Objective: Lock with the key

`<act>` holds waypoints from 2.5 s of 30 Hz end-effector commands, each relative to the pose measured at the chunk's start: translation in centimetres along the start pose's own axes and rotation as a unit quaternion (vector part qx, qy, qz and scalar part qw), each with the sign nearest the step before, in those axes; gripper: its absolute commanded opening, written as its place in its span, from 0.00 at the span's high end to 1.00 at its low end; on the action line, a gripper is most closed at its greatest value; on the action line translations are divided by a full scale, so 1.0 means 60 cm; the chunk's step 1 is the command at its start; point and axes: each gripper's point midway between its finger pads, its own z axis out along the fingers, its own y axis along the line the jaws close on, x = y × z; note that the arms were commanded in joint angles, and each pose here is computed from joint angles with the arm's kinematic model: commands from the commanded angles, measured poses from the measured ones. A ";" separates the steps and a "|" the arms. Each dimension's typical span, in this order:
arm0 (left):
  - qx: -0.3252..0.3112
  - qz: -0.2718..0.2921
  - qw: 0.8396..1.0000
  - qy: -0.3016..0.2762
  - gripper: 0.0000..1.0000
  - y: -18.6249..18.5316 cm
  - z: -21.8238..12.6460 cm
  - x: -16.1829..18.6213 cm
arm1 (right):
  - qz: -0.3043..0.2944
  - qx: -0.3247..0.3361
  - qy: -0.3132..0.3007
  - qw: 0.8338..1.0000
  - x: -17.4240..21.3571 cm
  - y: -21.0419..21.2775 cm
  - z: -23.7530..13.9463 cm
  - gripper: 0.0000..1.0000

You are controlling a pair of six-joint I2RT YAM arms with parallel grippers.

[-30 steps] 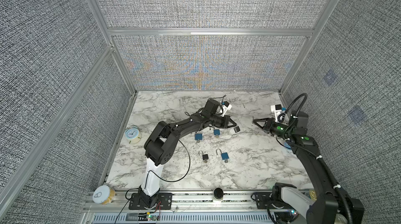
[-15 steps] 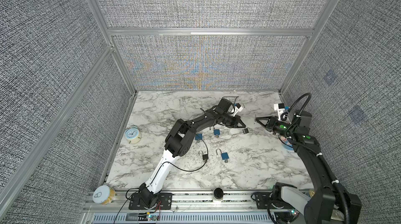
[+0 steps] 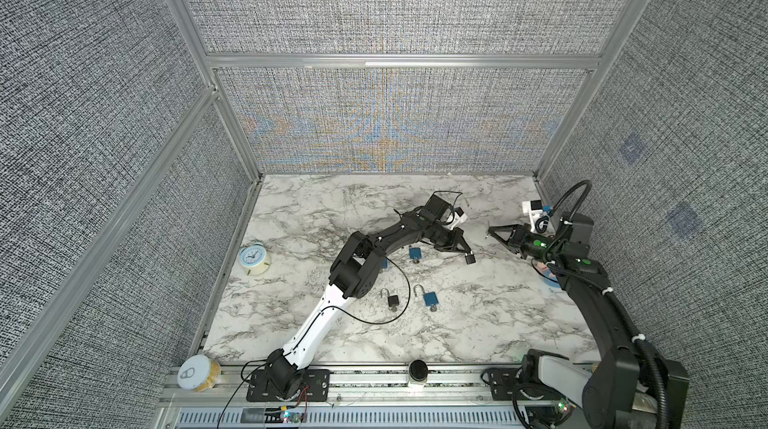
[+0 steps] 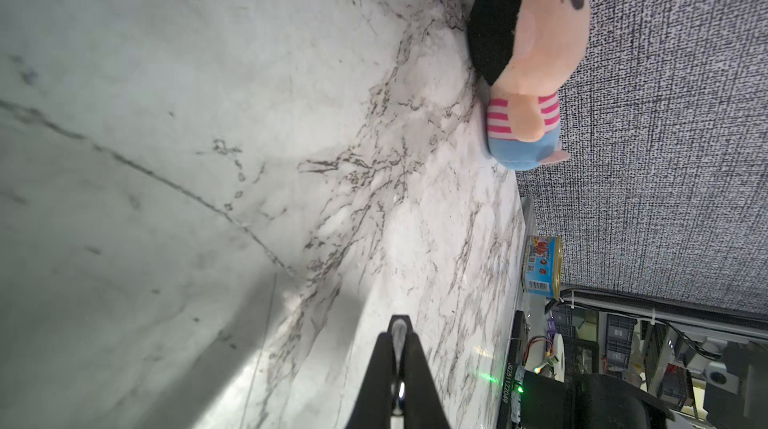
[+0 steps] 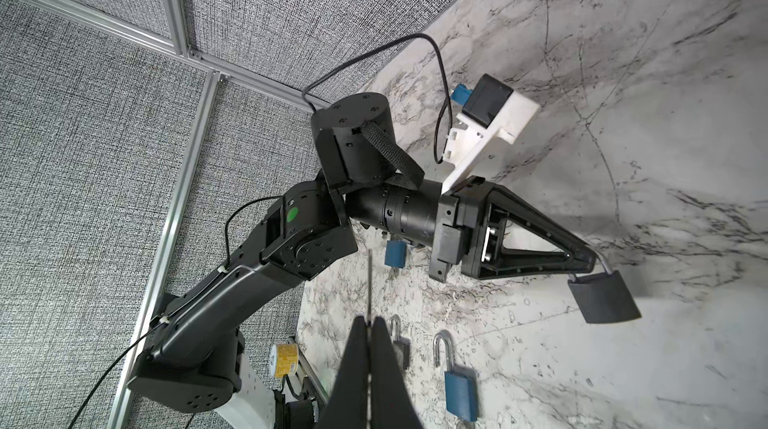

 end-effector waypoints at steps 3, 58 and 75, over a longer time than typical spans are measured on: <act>-0.005 -0.009 1.000 0.006 1.00 0.018 0.010 0.004 | -0.006 -0.003 -0.002 1.000 -0.007 -0.004 0.006 1.00; -0.033 0.149 0.930 -0.335 0.66 -0.137 -0.413 0.012 | -0.094 0.312 0.214 0.921 0.052 -0.259 0.127 1.00; -0.024 0.134 0.936 -0.325 0.66 -0.132 -0.405 0.014 | -0.093 0.348 0.242 0.901 0.075 -0.293 0.125 1.00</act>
